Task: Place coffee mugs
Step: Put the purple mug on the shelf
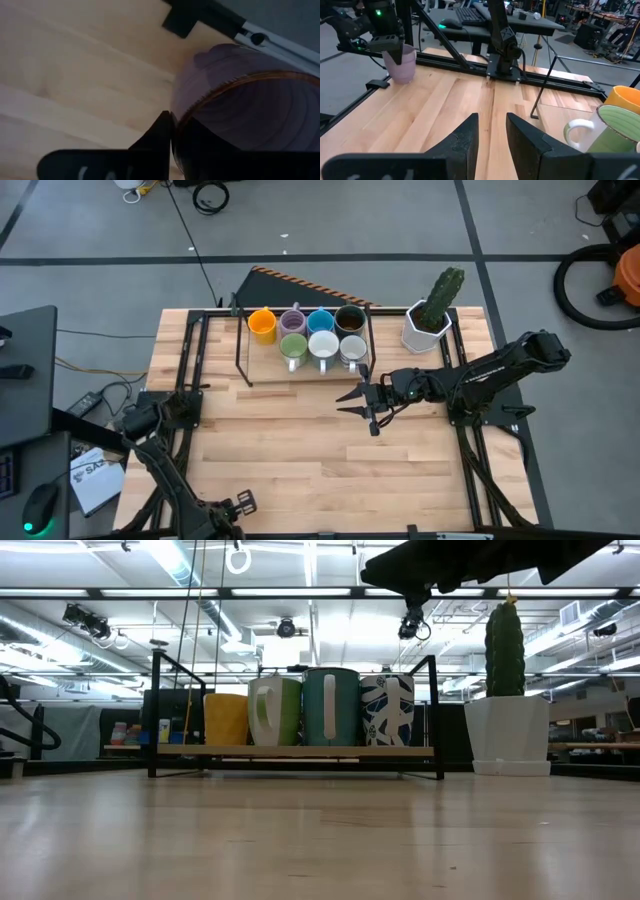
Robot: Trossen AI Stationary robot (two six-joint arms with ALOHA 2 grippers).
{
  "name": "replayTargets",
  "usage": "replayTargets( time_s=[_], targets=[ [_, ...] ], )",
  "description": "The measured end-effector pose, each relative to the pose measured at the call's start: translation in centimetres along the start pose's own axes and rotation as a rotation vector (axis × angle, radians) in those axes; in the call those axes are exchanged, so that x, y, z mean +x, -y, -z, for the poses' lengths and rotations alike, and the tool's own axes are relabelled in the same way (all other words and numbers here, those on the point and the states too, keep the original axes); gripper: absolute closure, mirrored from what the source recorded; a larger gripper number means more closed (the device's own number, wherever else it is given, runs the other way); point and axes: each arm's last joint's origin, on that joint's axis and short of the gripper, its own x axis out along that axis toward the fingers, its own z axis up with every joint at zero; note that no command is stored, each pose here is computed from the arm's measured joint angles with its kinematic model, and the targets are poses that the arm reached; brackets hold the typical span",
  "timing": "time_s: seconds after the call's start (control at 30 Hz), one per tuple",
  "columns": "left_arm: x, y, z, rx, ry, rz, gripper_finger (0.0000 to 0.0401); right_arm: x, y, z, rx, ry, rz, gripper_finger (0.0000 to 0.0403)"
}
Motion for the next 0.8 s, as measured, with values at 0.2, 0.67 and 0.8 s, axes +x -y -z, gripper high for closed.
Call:
replayTargets(
  time_s=[0.2,0.67,0.8],
  targets=[
    [0.0,-1.1,0.6,-0.14,-0.045,-0.017,0.038,0.0,0.0,0.0,0.0,0.0,0.0,0.0298],
    [-3.4,-4.6,3.5,-0.409,0.073,-0.196,0.038,0.0,0.0,0.0,-0.006,0.001,0.0,0.0298],
    [-2.7,-5.8,5.2,-0.399,0.14,-0.204,0.038,0.0,0.0,0.0,-0.011,0.001,0.0,0.0298]
  ],
)
